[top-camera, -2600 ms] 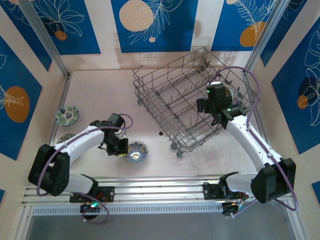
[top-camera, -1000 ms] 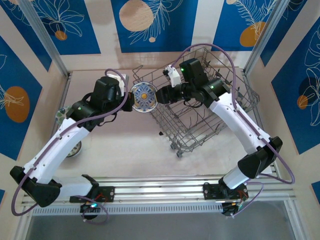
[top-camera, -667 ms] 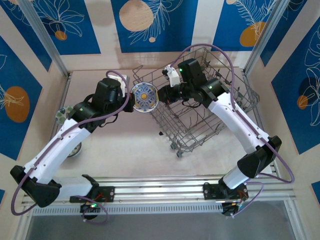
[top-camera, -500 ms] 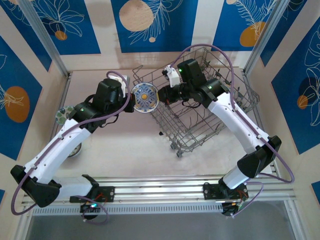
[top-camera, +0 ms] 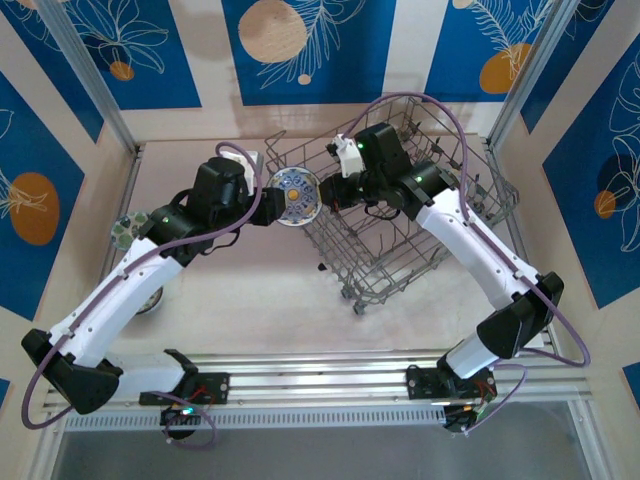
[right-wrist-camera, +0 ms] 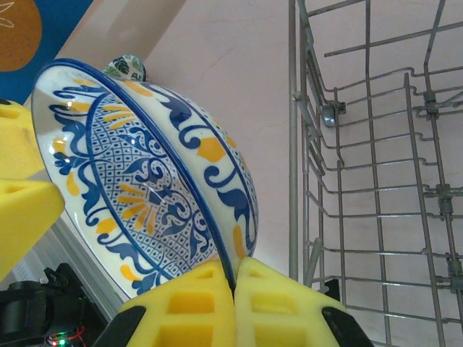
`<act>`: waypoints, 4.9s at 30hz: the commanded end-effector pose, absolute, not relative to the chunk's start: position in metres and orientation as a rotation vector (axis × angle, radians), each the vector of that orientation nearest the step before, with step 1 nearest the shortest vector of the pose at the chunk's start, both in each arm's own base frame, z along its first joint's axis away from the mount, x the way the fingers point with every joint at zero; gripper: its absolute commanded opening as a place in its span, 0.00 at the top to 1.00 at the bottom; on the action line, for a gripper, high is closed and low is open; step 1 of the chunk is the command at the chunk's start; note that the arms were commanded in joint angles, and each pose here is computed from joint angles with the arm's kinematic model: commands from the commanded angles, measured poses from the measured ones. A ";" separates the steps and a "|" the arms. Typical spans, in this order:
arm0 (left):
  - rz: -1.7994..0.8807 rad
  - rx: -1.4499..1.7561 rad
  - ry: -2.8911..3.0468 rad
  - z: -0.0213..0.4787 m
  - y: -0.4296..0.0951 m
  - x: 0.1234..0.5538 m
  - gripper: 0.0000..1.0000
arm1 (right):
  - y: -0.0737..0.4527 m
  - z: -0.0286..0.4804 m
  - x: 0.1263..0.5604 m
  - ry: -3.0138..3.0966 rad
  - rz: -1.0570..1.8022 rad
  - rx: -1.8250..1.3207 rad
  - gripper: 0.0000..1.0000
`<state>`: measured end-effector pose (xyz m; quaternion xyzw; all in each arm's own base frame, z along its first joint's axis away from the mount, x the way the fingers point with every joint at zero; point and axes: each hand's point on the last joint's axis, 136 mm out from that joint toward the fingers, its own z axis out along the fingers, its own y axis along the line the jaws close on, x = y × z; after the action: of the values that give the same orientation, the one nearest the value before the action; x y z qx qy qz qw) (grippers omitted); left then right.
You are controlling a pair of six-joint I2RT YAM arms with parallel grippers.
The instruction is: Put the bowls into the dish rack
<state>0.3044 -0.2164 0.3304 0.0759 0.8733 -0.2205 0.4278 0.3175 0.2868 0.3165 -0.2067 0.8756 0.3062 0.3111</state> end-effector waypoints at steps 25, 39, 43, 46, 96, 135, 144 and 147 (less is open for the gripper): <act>-0.431 0.171 2.227 0.306 -0.182 0.279 0.05 | 0.085 0.361 0.378 1.950 -0.199 0.066 1.00; -0.418 0.184 2.299 0.278 -0.181 0.275 0.05 | 0.035 0.287 0.378 1.968 -0.695 0.007 1.00; -0.417 0.180 2.310 0.273 -0.181 0.275 0.05 | 0.030 0.275 0.383 1.975 -0.738 -0.023 1.00; -0.419 0.174 2.318 0.270 -0.181 0.275 0.05 | 0.029 0.267 0.388 1.975 -0.791 -0.060 1.00; -0.366 0.160 2.333 0.260 -0.168 0.270 0.04 | 0.029 0.177 0.396 2.176 -0.897 -0.134 0.84; -0.199 -0.843 2.687 0.168 0.041 0.235 0.06 | 0.096 0.220 0.375 2.344 -0.101 -0.303 0.00; 0.094 -0.858 2.807 0.133 0.085 0.233 0.16 | 0.131 0.226 0.369 2.331 0.131 -0.388 0.00; 0.153 -0.867 2.854 0.120 0.093 0.234 0.17 | 0.135 0.227 0.367 2.334 0.168 -0.397 0.00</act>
<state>0.2389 0.0772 0.1290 -0.2966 0.9500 0.0122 0.0965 0.3700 0.1183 0.2055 -0.1479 0.9209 0.0162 0.3604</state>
